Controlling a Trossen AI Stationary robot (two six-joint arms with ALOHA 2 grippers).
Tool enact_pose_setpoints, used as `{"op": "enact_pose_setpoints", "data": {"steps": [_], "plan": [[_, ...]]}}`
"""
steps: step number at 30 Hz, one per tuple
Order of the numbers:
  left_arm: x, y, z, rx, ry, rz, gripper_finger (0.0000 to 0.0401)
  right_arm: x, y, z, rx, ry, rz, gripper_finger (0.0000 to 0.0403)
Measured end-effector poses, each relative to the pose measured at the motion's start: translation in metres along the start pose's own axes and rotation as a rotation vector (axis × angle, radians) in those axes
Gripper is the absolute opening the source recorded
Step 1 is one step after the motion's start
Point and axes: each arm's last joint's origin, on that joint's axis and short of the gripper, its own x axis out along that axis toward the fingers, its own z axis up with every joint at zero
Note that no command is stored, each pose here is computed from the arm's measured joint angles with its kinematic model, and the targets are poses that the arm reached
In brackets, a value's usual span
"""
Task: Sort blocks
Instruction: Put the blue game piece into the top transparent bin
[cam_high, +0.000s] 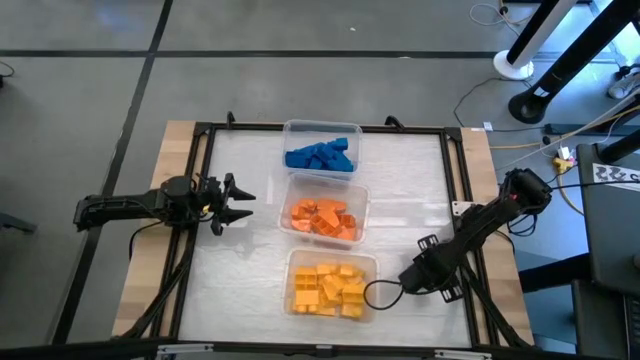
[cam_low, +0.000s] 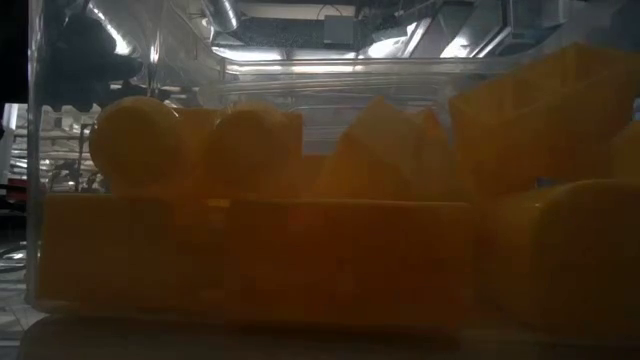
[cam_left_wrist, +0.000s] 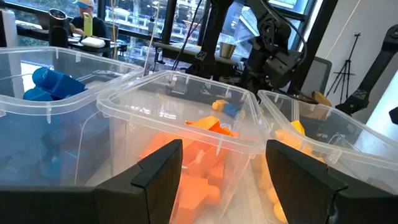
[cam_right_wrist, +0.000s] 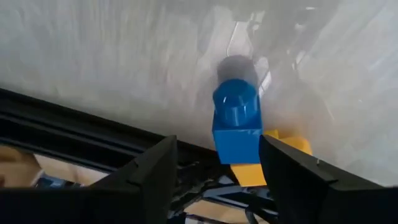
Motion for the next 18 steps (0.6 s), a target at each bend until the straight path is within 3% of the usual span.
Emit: {"op": "enact_pose_setpoints", "data": {"steps": [8, 18], "plan": [[0.000, 0.000, 0.000, 0.000, 0.000, 0.000, 0.0221, 0.013, -0.007, -0.003, 0.008, 0.010, -0.060, 0.0224], [0.000, 0.000, 0.000, 0.000, -0.001, -0.001, 0.0221, 0.026, -0.009, 0.000, -0.005, -0.014, 0.005, 0.0224]]}}
